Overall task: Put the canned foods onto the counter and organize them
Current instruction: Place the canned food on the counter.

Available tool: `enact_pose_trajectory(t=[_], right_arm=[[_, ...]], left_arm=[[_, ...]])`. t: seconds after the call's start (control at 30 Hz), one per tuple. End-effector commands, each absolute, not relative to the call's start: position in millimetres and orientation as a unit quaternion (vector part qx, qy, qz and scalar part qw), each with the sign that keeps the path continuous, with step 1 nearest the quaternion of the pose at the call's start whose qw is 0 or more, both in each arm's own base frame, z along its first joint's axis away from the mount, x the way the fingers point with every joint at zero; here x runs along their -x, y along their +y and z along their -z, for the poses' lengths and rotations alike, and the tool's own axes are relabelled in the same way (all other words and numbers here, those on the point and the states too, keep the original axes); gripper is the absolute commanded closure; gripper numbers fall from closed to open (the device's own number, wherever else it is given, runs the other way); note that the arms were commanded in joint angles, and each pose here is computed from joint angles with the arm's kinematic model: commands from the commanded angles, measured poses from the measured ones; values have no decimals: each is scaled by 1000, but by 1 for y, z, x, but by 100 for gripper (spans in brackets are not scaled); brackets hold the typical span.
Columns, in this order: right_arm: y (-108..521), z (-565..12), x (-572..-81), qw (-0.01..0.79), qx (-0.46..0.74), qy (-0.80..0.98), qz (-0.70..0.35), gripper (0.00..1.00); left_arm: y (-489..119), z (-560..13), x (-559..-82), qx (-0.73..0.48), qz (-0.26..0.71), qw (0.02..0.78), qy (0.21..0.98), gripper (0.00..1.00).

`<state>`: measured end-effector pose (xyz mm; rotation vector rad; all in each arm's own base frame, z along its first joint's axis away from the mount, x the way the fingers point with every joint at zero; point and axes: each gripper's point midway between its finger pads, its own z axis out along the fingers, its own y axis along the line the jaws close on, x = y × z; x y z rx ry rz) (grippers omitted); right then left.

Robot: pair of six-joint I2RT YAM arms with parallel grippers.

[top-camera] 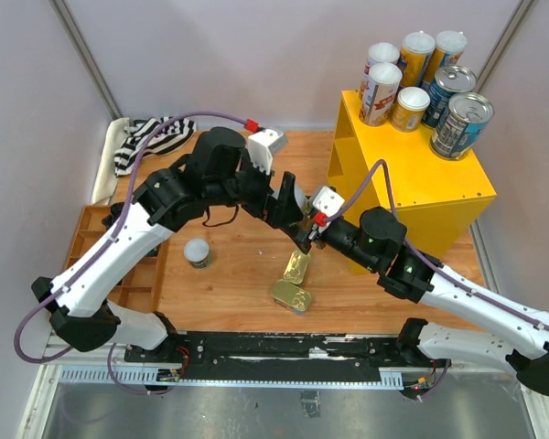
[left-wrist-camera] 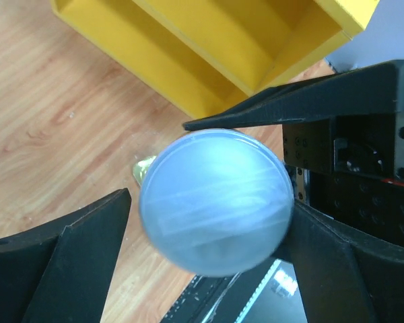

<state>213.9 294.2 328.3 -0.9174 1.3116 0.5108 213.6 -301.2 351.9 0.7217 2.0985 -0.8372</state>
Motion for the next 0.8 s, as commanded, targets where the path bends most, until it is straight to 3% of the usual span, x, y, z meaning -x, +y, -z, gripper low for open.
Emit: enact_pose_trajectory(t=[0.0,0.27,0.4,0.77], right_arm=[[287,-361,-201,690,379,559,-260,99],[279,-361,-192,685,377,561,-272,99],[282,-362,-190,682,382,558,-279,99],[268,-421,-194,703,347,554,-280,99]], left_arm=[[-277,-414,-229,-252,353,480,762,0],[-249,-476,-229,-210,393,570,690,0],[-219,-508,-233,-165,366,629,666,0],[-170,-466,-287,-57,305,650,693,0]])
